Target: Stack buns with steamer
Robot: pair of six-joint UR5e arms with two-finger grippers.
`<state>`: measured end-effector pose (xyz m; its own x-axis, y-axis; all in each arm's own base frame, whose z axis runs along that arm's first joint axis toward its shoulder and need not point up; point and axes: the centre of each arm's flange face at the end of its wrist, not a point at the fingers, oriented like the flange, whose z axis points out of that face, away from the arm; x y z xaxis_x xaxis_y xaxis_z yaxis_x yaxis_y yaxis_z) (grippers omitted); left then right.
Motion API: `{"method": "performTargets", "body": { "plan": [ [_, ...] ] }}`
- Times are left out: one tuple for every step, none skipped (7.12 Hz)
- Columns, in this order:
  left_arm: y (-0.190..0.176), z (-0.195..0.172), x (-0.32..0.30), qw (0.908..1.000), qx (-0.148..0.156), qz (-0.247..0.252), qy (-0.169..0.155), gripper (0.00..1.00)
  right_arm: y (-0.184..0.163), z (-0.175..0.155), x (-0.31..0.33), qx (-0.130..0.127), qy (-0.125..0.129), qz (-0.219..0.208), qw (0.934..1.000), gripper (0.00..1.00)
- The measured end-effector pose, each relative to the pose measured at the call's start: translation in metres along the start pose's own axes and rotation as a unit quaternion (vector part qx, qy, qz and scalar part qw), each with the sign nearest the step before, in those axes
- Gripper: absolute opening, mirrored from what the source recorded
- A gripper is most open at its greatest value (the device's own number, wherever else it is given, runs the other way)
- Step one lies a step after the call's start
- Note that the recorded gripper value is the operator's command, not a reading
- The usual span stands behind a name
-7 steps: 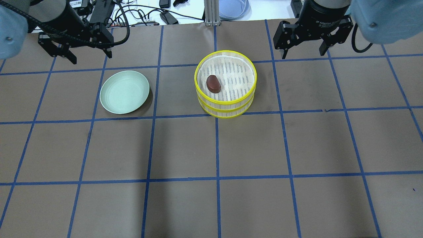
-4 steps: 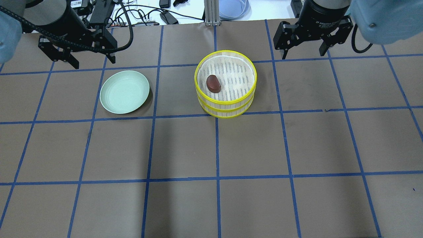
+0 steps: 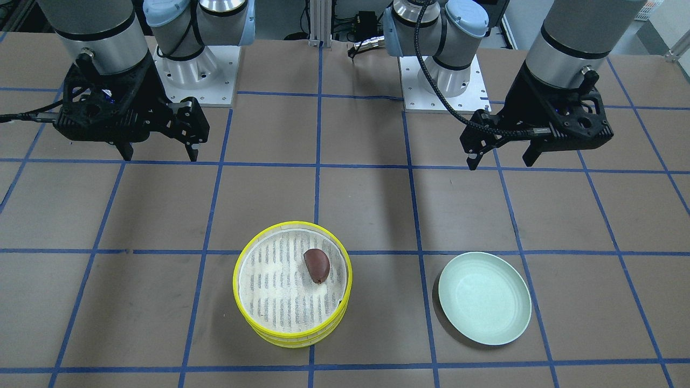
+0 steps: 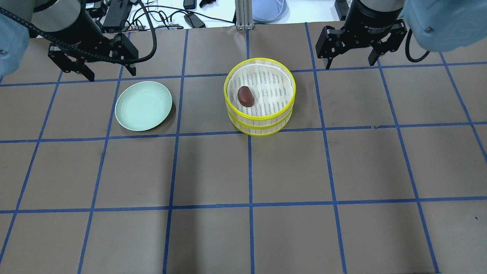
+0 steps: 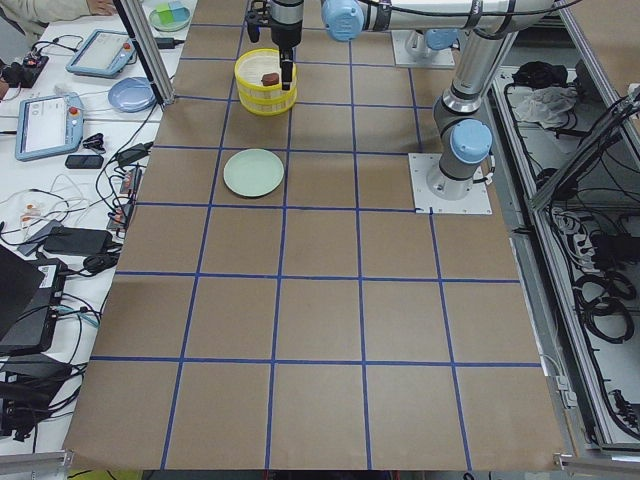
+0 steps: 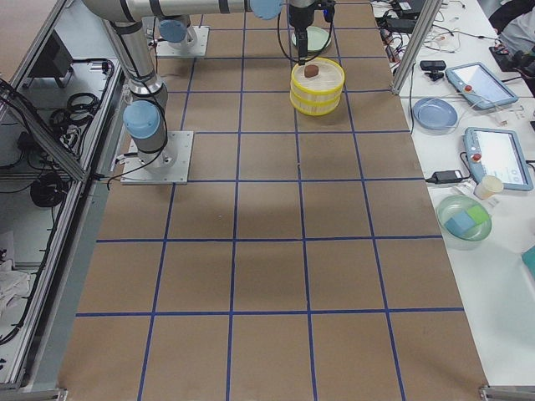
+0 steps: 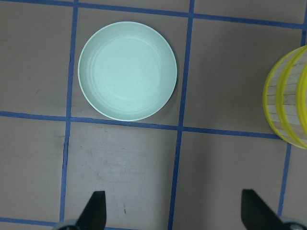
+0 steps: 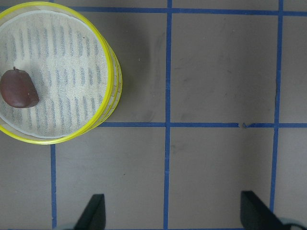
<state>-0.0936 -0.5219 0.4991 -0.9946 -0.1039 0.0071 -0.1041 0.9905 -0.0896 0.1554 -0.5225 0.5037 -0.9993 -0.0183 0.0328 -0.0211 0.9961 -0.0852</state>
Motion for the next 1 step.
{"method": "performTargets", "body": {
  "plan": [
    [0.0021, 0.0008, 0.0001, 1.0, -0.003, 0.0, 0.0, 1.0, 0.0, 0.0002, 0.0002, 0.0, 0.0, 0.0, 1.0, 1.0]
  ]
}}
